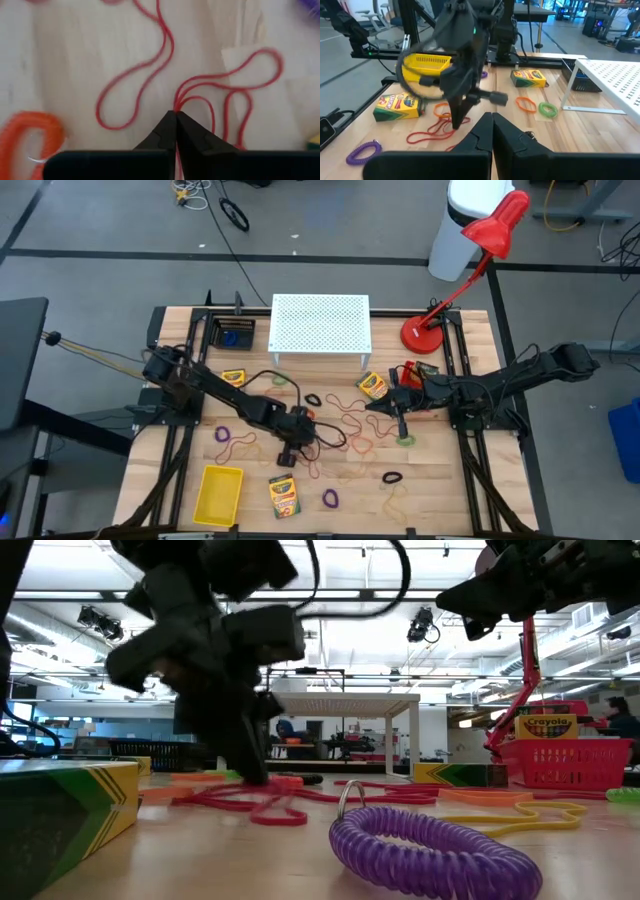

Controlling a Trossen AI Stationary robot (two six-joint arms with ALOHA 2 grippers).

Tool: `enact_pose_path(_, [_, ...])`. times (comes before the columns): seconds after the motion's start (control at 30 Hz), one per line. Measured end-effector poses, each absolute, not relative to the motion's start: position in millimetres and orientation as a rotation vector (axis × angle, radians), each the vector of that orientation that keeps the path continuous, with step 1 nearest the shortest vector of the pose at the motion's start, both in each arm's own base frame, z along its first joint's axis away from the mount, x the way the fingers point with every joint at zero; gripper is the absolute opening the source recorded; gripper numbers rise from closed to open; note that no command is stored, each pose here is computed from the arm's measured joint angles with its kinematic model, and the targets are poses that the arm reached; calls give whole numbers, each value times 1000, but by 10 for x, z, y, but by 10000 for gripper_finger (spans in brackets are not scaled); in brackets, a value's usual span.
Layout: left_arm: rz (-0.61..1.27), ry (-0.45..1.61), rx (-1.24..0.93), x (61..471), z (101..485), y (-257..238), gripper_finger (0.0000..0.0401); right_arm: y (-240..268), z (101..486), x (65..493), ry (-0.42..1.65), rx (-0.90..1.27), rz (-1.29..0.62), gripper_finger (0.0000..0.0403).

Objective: Pick & Place Office Desk Supplies
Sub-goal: Put the red rubber band into the yellow bin

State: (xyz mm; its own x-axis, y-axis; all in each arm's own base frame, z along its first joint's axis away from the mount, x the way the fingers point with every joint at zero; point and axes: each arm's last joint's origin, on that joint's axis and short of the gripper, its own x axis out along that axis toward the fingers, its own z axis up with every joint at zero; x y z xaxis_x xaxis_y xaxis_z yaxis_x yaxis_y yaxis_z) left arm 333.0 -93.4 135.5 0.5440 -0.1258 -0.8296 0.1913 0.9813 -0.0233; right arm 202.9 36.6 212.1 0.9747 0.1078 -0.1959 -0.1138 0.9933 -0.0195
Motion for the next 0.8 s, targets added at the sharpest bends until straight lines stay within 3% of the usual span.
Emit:
enact_pose_path(0.57, [-74,810,-4,3060,2147,-859,8,366,2122,2030,195,-31,112,5])
enact_pose_path(0.8, [-145,788,-203,2913,2390,-891,8,366,2122,2030,195,-31,112,5])
